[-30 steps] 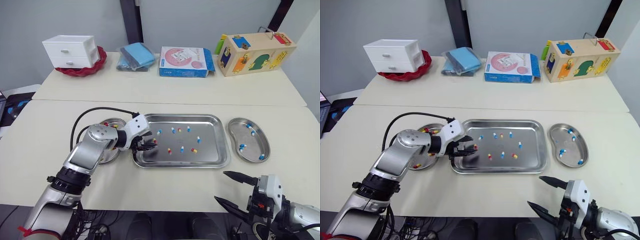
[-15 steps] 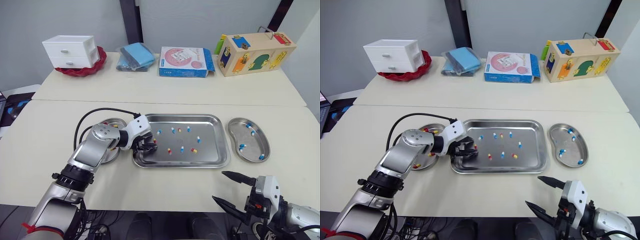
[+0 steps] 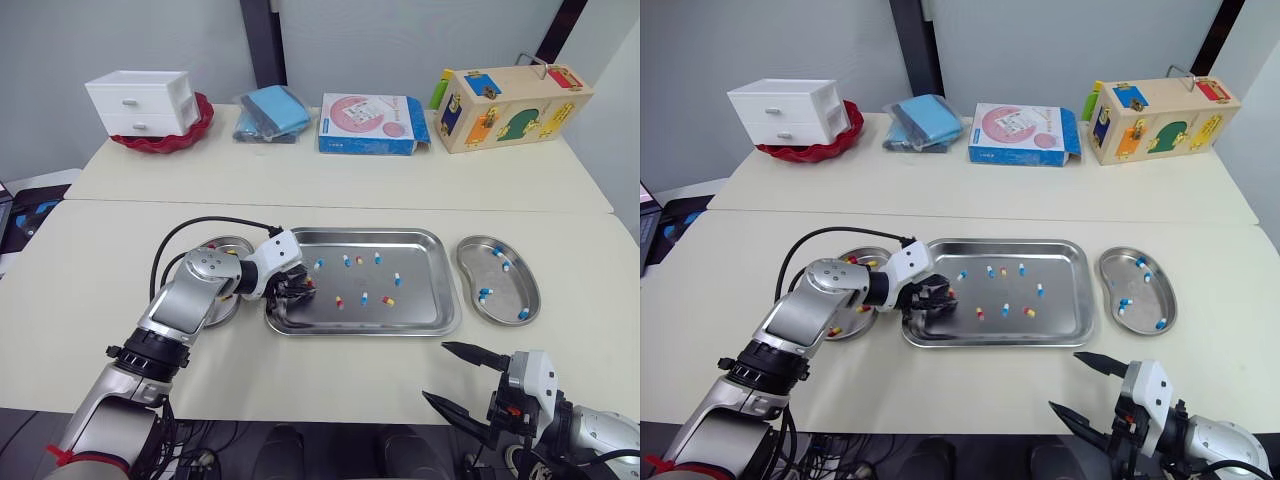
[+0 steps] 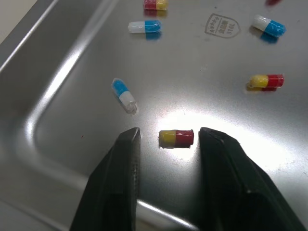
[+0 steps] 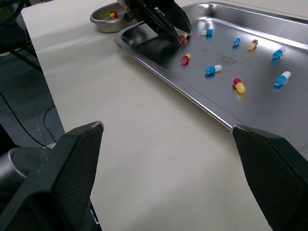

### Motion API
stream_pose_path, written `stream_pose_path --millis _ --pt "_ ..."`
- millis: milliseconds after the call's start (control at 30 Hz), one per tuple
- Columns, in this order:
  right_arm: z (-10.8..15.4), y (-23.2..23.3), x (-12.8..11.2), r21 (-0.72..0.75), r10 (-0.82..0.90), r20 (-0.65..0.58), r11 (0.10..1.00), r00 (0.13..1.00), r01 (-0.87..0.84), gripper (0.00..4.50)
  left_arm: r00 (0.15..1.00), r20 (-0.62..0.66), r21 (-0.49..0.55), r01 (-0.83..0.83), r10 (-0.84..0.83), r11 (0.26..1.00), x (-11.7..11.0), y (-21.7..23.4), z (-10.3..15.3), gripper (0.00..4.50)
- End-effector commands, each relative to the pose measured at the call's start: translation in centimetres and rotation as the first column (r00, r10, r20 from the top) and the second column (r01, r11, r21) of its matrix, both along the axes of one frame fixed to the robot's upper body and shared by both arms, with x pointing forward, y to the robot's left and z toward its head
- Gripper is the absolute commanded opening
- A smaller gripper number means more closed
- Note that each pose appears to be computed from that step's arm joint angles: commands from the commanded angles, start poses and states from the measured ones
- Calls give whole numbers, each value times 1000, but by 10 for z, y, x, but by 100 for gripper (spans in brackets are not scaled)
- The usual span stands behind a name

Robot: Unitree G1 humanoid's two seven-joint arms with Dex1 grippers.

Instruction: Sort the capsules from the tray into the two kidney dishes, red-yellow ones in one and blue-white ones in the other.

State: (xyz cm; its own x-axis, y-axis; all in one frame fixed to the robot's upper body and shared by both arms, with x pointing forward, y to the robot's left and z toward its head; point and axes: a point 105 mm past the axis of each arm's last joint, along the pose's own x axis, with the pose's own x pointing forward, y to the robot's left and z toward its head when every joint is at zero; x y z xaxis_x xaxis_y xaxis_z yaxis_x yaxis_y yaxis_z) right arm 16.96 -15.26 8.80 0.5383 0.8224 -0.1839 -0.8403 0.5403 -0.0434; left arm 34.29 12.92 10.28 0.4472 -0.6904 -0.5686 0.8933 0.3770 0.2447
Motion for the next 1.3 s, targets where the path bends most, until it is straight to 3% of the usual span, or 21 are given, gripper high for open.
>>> stream_pose_path --millis 33,100,433,800,1033,1300 --pt "6 4 -1 9 12 34 1000 999 -12 450 1000 1 22 13 -13 1000 -1 -2 -2 78" --pt "6 4 -1 9 12 34 1000 999 -12 450 1000 -4 27 15 -15 1000 -1 -1 -3 39" --pt "6 5 -2 9 13 31 1000 999 -13 450 1000 -4 28 14 -14 1000 -1 3 -1 39" --pt "7 9 -12 -19 116 32 993 993 -115 450 997 5 -62 76 -76 995 -27 19 44 39" --pt "10 8 -13 -64 192 47 980 980 -188 450 997 -5 0 -82 82 997 -41 80 58 39" --pt "14 6 -4 -62 207 55 977 977 -203 450 967 42 43 -253 251 967 -38 131 59 39"
